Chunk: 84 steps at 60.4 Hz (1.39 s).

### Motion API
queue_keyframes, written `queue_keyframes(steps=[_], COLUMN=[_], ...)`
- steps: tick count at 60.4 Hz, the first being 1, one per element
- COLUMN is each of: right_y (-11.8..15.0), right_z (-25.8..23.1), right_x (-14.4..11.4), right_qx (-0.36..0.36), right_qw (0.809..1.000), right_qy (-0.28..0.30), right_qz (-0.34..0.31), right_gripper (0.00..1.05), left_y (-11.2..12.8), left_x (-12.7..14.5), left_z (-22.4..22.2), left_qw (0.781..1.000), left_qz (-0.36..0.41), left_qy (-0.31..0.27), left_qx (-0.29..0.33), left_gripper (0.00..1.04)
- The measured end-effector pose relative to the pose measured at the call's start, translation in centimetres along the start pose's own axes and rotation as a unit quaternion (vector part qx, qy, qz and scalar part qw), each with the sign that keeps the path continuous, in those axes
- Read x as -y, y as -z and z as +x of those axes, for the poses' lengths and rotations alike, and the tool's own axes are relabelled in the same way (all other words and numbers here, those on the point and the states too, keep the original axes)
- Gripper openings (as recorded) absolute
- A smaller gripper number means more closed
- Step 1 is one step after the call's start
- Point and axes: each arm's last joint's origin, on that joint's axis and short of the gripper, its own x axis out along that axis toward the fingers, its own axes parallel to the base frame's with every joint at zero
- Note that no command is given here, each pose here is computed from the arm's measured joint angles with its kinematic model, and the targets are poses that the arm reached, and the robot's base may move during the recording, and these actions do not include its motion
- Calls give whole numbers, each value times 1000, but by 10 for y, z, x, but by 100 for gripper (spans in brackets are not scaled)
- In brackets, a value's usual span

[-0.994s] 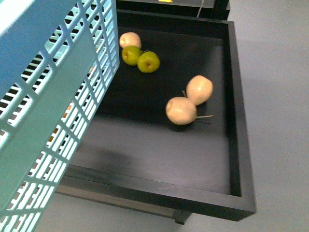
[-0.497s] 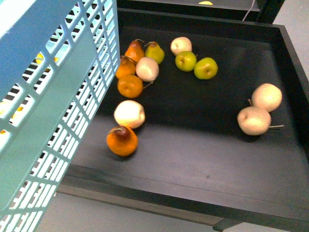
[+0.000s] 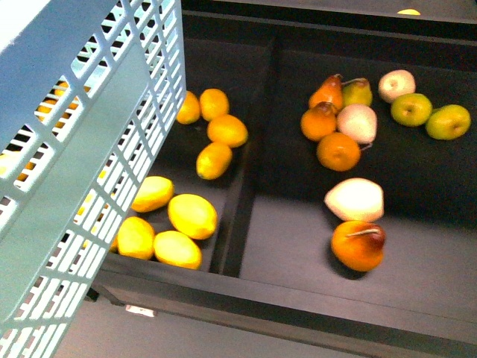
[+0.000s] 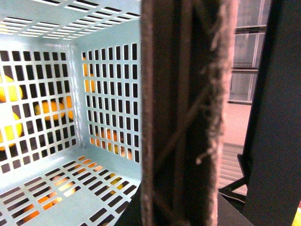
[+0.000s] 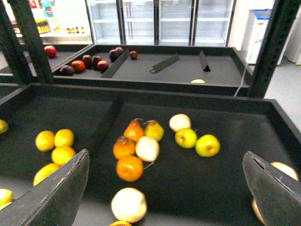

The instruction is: Pick lemon and mango into basket

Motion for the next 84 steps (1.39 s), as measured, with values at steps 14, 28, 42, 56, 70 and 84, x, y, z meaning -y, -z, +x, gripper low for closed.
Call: queue_keyframes(steps=[14,28,42,56,70,84], right_y=[0,0,0,0,0,0], right_z=[0,0,0,0,0,0], right_x=[0,0,0,0,0,0], right_qx=[0,0,0,0,0,0], right_qw=[1000,1000,1000,1000,1000,1000], right_qy=[0,1,0,1,0,0], right_qz=[0,0,0,0,0,0], right_gripper=[96,96,96,96,96,96], left_y=[0,0,0,0,0,0], left_x=[0,0,0,0,0,0], left_z=[0,0,0,0,0,0], left_qw=[1000,1000,1000,1000,1000,1000], left_qz=[0,0,0,0,0,0], left_qy=[0,0,0,0,0,0], left_qx=[0,0,2,0,2,0], left_gripper=[5,5,5,5,5,5])
